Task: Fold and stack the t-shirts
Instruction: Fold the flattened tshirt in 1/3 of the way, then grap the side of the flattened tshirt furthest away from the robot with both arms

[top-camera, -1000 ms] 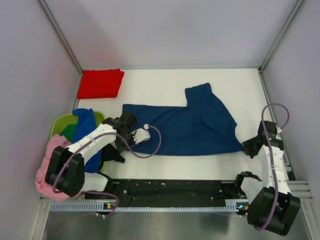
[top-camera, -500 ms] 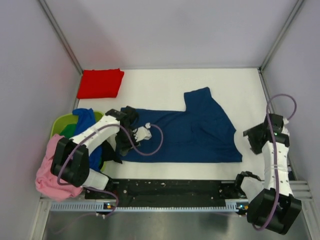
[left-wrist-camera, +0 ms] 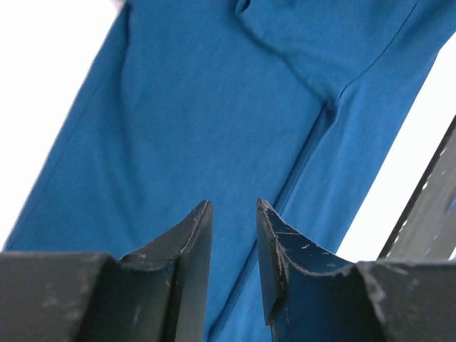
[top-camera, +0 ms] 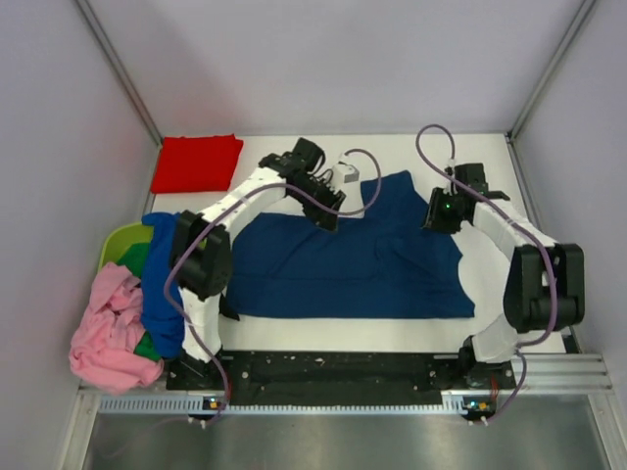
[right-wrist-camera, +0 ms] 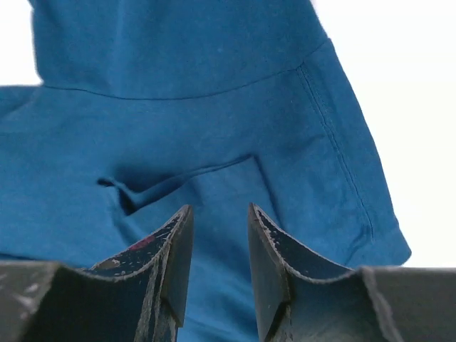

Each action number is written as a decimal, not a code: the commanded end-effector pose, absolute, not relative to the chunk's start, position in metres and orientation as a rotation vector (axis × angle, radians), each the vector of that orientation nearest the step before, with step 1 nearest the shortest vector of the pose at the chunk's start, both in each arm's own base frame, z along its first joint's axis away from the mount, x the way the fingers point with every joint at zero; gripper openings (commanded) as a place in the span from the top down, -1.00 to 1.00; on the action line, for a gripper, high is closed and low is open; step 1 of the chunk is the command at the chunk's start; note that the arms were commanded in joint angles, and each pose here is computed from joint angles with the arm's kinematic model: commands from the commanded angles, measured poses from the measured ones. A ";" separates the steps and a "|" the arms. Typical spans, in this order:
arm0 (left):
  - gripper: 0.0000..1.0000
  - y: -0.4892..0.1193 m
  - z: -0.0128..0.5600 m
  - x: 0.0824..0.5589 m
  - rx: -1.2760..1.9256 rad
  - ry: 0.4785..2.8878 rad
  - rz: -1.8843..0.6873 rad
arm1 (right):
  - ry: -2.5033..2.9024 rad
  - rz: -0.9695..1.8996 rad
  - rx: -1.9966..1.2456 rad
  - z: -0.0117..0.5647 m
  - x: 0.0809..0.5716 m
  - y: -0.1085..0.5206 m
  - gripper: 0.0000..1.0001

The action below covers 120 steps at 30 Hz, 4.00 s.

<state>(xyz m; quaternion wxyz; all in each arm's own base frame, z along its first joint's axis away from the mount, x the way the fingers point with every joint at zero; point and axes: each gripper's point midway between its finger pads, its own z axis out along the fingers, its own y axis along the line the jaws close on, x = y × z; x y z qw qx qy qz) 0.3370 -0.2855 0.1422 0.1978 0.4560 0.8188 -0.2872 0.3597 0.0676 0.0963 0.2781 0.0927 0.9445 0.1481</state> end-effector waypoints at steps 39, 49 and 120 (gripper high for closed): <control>1.00 -0.417 0.044 0.370 0.997 2.435 -0.956 | 2.534 0.115 0.117 0.067 0.399 0.043 1.00; 1.00 -0.418 0.049 0.374 1.015 2.417 -0.941 | 2.540 0.089 0.175 0.057 0.403 0.031 1.00; 1.00 -0.053 0.115 0.352 1.294 2.359 -0.376 | 2.344 0.542 0.145 0.171 0.328 0.087 1.00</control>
